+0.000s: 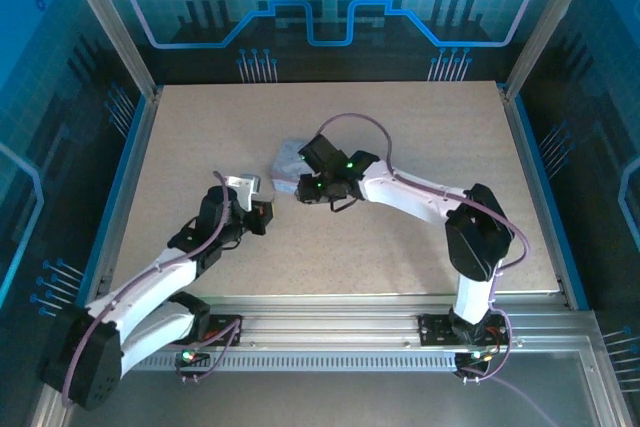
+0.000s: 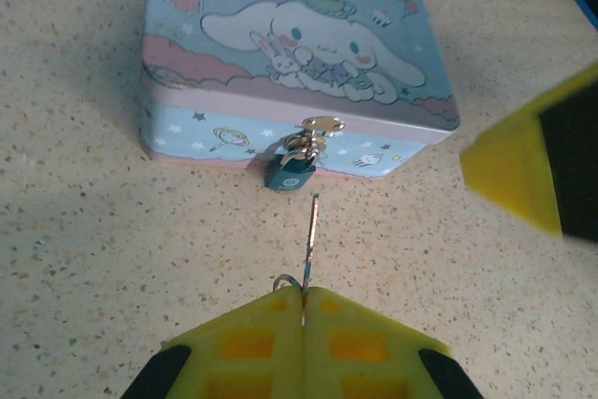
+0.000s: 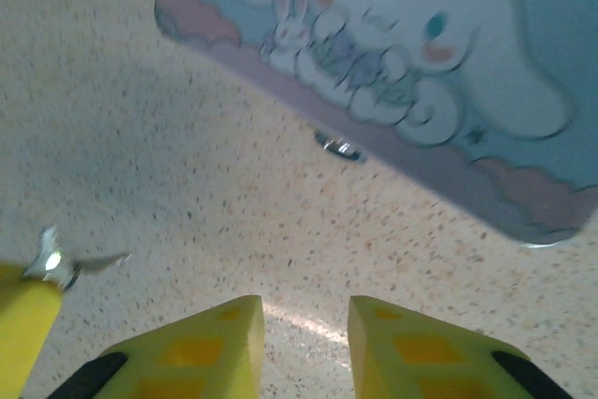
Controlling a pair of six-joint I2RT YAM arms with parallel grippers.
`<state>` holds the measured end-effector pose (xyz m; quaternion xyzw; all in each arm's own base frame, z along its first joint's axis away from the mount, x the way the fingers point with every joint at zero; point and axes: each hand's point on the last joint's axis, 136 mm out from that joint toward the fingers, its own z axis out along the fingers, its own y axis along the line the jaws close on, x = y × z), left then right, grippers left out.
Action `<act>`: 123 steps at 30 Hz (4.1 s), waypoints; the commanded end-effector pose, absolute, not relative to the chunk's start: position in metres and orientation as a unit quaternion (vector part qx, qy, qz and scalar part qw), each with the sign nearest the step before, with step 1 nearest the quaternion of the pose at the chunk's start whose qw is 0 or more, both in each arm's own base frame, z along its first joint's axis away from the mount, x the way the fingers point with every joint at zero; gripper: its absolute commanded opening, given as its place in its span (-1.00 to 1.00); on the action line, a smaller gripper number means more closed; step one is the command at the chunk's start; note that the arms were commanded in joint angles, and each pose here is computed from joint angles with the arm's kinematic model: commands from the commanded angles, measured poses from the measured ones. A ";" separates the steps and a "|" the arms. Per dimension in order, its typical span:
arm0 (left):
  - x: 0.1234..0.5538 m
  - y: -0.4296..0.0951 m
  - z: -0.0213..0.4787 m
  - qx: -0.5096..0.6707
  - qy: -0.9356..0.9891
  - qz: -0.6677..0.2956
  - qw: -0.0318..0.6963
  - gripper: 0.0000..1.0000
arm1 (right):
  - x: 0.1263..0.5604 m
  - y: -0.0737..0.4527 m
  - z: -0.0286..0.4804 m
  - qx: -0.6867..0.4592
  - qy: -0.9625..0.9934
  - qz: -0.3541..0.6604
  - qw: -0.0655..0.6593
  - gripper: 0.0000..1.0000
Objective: Unlock a padlock with a key
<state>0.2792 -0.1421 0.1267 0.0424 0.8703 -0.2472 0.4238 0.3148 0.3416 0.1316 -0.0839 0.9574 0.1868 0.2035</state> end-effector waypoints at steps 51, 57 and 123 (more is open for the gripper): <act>0.250 -0.189 0.182 0.250 0.744 -0.234 0.573 -1.00 | 0.265 0.392 0.192 0.067 0.931 0.339 0.116 -0.53; 0.250 -0.190 0.177 0.258 0.748 -0.226 0.568 -1.00 | 0.268 0.392 0.190 0.061 0.934 0.331 0.117 -0.94; 0.216 -0.225 0.285 0.249 0.618 -0.606 0.434 -0.63 | 0.220 0.357 0.303 -0.431 0.695 0.491 0.298 -1.00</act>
